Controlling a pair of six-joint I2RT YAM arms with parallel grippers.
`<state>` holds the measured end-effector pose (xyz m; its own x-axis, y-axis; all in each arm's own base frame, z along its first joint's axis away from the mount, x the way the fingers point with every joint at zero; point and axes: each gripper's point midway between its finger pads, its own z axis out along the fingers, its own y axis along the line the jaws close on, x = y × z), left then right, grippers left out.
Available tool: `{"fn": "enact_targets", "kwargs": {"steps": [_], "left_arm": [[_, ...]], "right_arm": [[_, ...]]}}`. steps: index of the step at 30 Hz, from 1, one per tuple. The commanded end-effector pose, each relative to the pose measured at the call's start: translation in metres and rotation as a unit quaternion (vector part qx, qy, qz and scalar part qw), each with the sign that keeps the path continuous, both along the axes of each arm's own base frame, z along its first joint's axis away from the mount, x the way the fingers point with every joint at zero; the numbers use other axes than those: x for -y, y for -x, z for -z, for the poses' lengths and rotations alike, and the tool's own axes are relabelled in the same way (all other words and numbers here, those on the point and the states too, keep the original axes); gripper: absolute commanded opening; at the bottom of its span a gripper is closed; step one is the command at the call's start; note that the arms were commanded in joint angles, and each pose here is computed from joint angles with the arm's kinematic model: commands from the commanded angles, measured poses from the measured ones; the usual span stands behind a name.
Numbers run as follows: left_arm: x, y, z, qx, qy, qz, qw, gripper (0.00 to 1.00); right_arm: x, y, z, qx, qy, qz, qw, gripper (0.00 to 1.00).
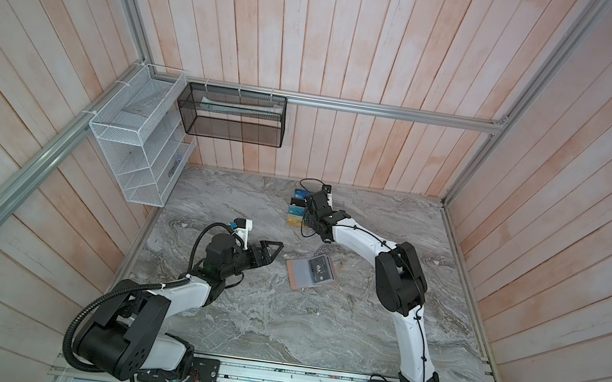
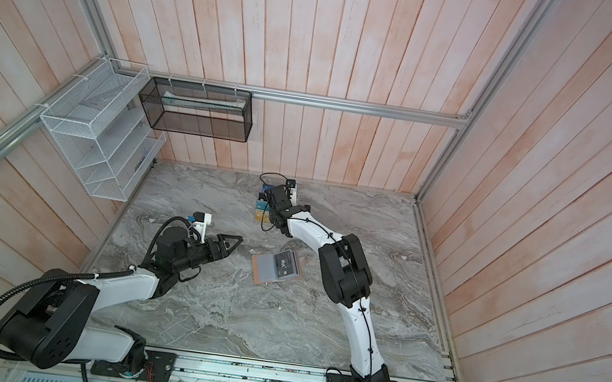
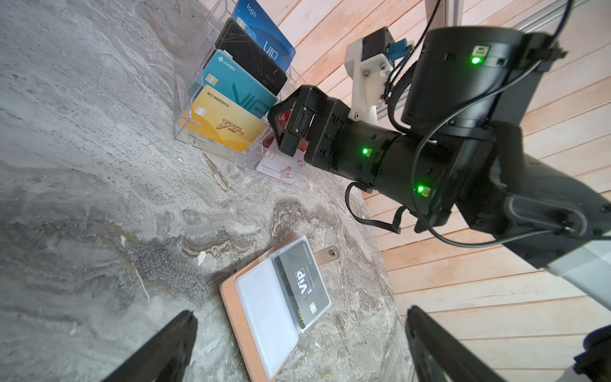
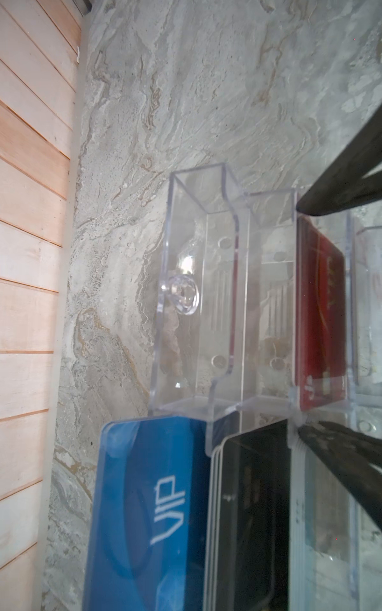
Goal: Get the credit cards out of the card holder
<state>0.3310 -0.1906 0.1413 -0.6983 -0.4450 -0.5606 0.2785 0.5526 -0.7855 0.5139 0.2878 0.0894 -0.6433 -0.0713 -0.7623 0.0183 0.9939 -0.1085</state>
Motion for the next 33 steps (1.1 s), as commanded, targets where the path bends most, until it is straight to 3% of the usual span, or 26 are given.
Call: {"fn": "enact_targets", "kwargs": {"steps": [1,24,33], "left_arm": [[0.001,0.003,0.001,0.006,0.001,0.005,1.000,1.00],[0.002,0.003,0.002,0.003,0.003,0.008,1.000,1.00],[0.003,0.003,0.003,0.002,0.003,0.009,1.000,1.00]], "right_arm": [[0.002,-0.002,0.003,0.002,0.005,0.013,1.000,0.98],[0.002,0.005,-0.021,0.010,-0.059,-0.006,0.998,0.98],[0.006,-0.001,-0.015,0.008,-0.058,0.001,0.998,0.98]]}}
